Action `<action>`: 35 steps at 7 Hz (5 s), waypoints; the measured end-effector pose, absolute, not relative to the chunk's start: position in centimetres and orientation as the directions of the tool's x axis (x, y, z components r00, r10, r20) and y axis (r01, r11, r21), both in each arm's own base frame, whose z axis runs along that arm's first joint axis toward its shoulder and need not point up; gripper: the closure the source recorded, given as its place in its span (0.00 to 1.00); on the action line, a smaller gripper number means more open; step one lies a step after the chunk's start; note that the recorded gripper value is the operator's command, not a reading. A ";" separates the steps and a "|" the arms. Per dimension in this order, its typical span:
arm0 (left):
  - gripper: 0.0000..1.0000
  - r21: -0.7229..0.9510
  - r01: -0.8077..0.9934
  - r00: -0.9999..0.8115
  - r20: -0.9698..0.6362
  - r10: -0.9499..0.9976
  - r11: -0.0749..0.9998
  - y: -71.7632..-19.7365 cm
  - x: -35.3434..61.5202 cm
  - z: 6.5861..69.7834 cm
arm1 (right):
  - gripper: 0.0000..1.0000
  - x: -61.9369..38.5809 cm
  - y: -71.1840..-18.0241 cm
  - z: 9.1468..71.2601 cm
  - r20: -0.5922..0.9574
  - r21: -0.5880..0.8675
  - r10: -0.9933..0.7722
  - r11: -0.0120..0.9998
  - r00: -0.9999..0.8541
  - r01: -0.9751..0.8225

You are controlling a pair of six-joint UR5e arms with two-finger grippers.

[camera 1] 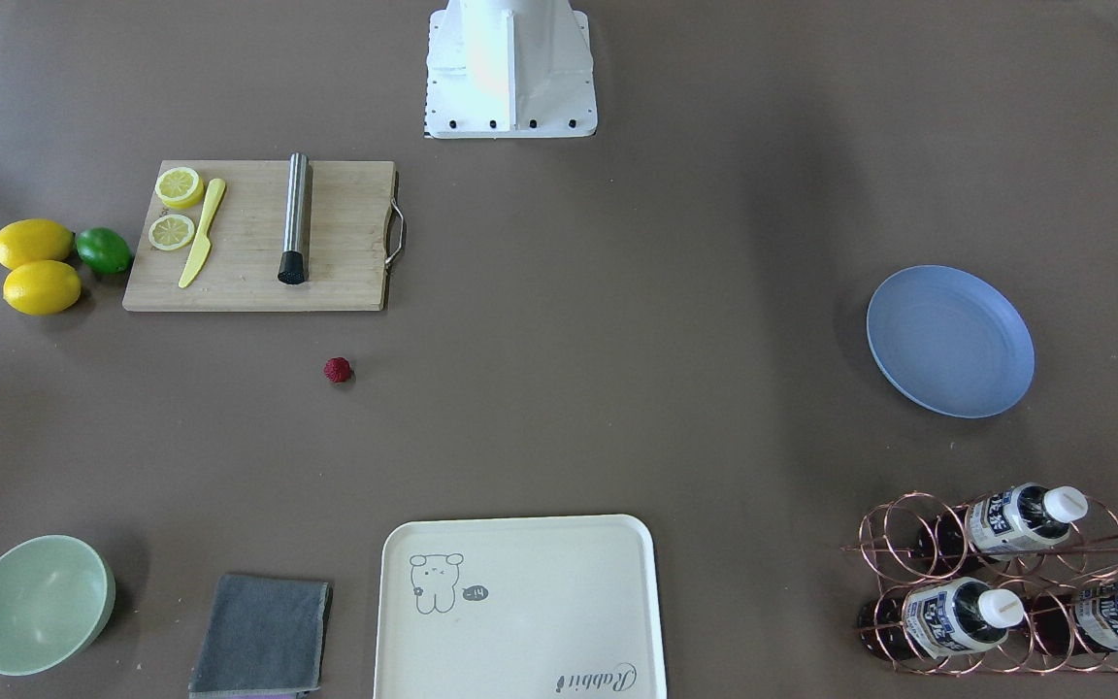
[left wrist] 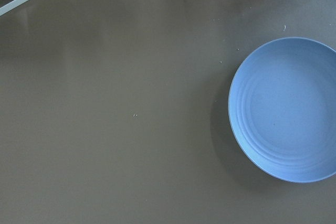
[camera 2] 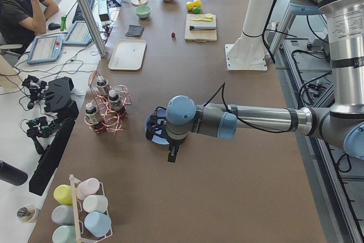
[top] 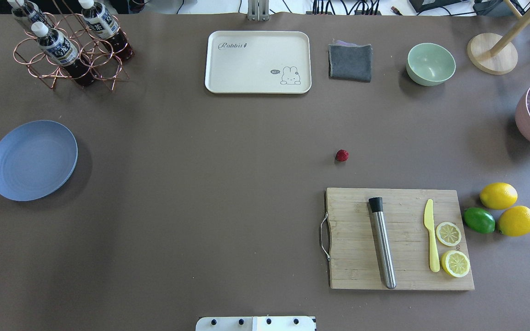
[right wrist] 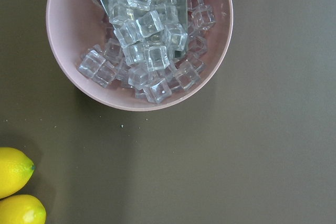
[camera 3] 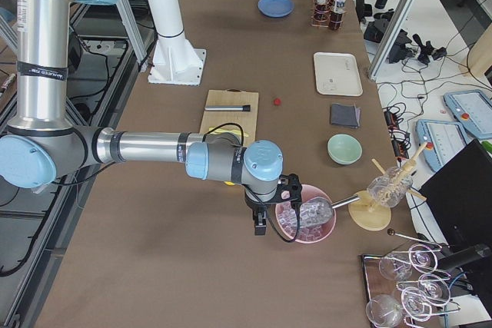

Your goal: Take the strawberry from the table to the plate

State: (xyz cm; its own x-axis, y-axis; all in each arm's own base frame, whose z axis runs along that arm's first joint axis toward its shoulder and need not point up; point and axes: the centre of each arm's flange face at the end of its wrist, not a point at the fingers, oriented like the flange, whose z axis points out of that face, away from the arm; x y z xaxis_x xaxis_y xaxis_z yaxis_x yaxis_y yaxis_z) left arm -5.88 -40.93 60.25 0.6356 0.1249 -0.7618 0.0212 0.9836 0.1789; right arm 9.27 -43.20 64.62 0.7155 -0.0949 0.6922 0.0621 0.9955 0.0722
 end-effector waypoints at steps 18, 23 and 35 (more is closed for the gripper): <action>0.88 0.125 0.096 0.598 -0.801 0.043 0.987 -48.2 16.8 67.6 | 0.00 8.0 -41.9 64.7 0.768 0.056 -0.077 0.997 0.636 0.053; 1.00 0.115 0.107 0.563 -0.825 0.036 0.988 -48.5 17.3 65.3 | 0.00 8.0 -42.0 64.5 0.768 0.060 -0.079 0.997 0.636 0.051; 1.00 -0.126 0.205 0.438 -0.875 -0.206 0.971 -40.6 51.3 26.0 | 0.00 -5.6 -51.9 49.8 0.790 -0.005 -0.009 1.000 0.614 0.021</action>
